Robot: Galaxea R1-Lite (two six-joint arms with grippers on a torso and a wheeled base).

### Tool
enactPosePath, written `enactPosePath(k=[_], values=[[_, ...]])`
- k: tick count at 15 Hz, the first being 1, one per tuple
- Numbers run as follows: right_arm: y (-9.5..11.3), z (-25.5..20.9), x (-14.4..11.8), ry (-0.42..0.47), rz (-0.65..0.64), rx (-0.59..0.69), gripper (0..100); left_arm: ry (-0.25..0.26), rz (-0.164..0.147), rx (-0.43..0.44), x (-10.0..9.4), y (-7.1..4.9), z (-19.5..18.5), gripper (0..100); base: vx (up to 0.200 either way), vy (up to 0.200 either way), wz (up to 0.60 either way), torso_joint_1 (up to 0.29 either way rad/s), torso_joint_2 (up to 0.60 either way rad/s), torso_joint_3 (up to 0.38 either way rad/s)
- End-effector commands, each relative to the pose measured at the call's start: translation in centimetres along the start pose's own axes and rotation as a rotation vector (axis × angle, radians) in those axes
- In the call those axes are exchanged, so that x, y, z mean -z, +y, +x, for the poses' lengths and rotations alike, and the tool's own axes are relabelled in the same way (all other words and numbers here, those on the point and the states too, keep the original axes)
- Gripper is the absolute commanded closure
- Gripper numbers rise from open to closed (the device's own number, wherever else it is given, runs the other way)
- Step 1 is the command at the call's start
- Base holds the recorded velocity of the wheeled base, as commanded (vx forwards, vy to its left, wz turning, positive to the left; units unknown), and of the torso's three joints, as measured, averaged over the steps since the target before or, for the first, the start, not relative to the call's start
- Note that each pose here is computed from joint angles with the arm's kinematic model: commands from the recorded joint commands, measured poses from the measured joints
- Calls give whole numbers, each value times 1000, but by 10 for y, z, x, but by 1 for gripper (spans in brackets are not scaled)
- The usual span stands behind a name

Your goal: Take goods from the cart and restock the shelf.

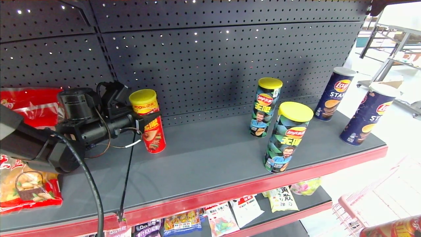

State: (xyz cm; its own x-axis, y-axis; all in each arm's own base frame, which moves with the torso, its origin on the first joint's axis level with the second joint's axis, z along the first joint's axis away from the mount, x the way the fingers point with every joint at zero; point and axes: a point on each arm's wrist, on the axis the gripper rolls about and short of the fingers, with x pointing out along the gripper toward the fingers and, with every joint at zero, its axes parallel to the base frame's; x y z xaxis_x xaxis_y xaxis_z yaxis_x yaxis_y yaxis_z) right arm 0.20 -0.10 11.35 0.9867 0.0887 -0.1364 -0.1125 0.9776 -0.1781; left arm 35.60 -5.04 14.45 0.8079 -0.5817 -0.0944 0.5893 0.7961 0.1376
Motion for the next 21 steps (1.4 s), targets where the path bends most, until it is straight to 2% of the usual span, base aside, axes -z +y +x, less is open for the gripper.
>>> enactPosePath(k=[1, 3, 5, 8, 11, 16, 21], values=[[0, 0, 0, 1, 0, 0, 100, 0, -8, 6, 0, -2, 1, 100, 0, 0, 0, 0, 0, 0], [0, 0, 0, 3, 0, 1, 100, -1, -11, 7, 0, -2, 1, 100, 0, 0, 0, 0, 0, 0], [0, 0, 0, 2, 0, 3, 100, 2, -41, 8, -1, -4, -4, 100, 0, 0, 0, 0, 0, 0], [0, 0, -1, 1, 0, 1, 100, -15, -64, 5, -11, -7, -14, 100, 0, 0, 0, 0, 0, 0], [0, 1, -1, 4, 0, 1, 100, -21, -81, 39, -20, -23, -42, 100, 0, 0, 0, 0, 0, 0], [0, 1, -1, 7, -1, 0, 100, -22, -141, 90, -26, -56, -83, 100, 0, 0, 0, 0, 0, 0], [0, 1, -2, 9, -1, -2, 100, 2, -145, 140, -16, -79, -98, 100, 0, 0, 0, 0, 0, 0]])
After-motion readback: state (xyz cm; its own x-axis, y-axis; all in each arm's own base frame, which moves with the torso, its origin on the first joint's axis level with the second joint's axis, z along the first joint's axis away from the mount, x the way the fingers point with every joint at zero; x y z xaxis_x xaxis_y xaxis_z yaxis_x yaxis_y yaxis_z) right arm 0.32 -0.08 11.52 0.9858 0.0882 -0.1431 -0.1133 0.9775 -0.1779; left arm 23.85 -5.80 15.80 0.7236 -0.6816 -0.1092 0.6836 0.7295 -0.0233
